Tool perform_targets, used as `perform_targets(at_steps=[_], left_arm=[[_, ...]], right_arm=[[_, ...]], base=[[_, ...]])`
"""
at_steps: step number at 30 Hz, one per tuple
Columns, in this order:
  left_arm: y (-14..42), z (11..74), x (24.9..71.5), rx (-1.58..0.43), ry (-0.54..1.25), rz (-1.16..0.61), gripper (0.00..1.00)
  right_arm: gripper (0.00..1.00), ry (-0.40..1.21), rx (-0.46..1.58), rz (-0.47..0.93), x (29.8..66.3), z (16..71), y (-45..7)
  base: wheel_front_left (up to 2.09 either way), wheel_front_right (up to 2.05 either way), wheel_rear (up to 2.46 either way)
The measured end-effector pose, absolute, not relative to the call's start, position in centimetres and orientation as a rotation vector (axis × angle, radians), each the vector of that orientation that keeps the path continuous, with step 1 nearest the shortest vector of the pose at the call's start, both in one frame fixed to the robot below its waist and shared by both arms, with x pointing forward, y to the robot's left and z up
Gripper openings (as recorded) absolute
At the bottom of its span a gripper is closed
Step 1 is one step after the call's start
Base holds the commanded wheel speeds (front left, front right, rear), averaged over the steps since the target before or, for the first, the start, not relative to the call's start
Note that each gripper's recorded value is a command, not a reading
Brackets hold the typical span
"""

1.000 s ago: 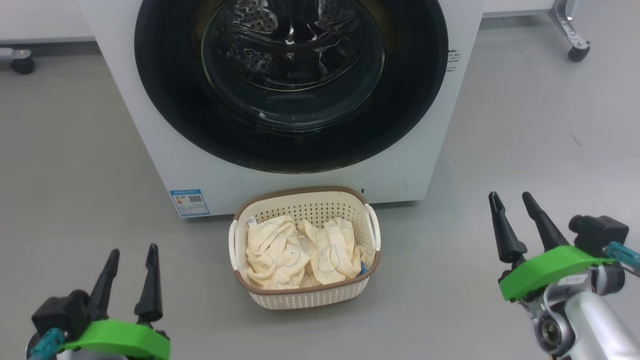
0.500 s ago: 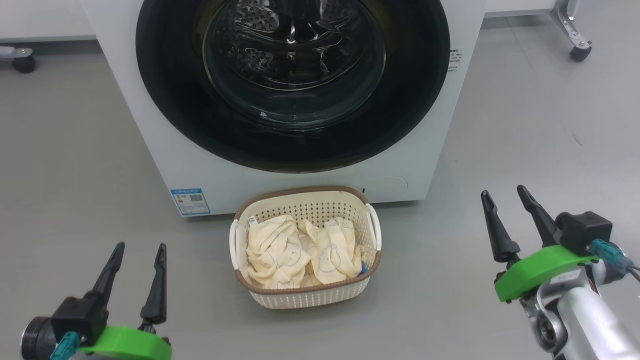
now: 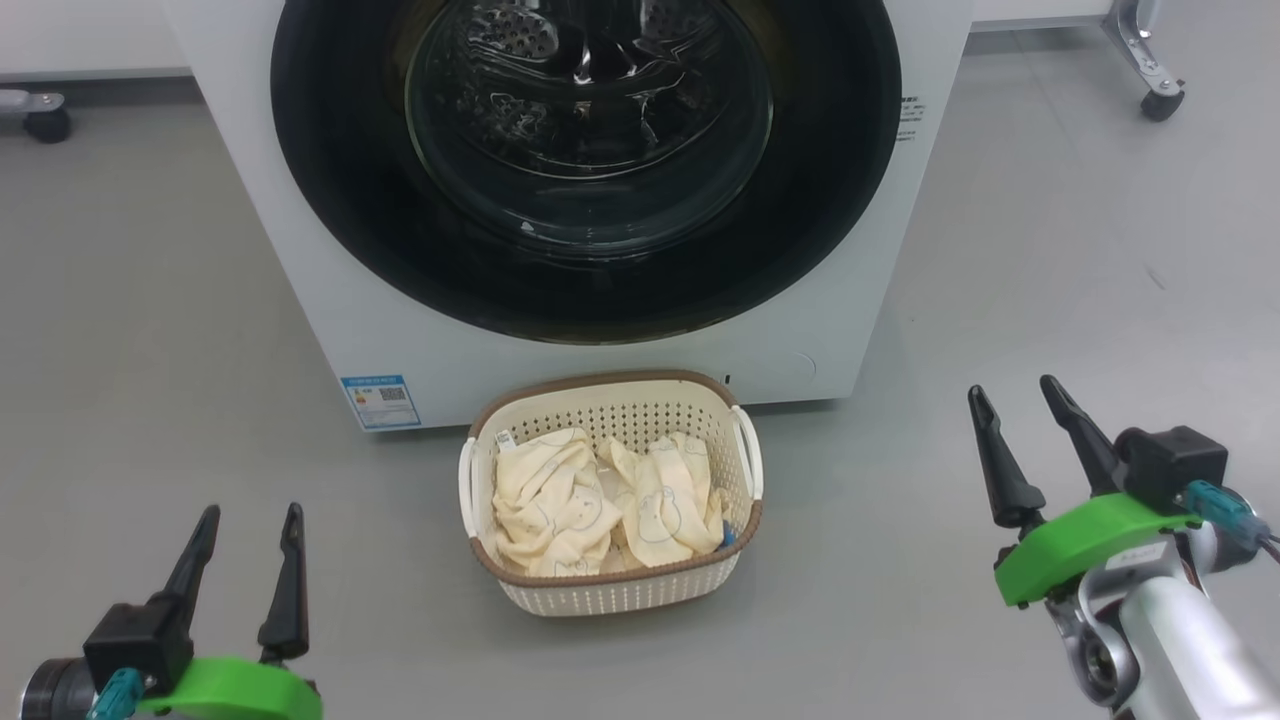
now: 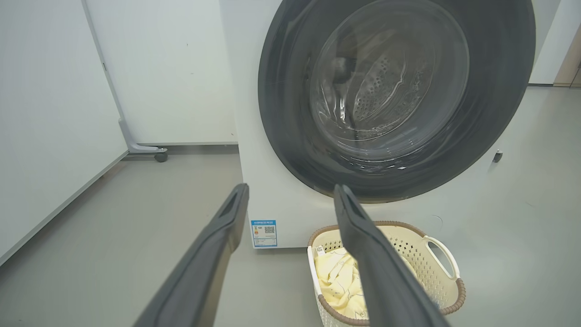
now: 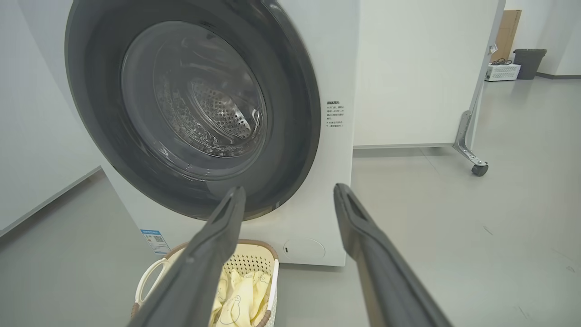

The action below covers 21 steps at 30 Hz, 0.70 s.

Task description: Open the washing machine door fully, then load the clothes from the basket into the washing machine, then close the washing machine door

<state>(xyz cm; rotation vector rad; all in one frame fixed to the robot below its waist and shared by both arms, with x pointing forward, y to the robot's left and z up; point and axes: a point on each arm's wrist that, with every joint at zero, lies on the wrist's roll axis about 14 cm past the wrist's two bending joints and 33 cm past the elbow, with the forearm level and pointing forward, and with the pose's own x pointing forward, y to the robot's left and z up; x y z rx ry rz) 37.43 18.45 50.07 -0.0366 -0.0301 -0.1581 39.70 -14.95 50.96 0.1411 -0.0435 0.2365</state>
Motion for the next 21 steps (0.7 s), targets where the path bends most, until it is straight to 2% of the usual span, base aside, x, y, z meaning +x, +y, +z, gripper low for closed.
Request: perform_targets(at_steps=[21], left_arm=[[19.5, 50.5, 37.6, -0.063, -0.046, -0.085, 1.0]], right_arm=[[1.0, -0.056, 0.135, 0.2, 39.8, 51.3, -16.1]], base=[[0.0, 0.0, 0.0]])
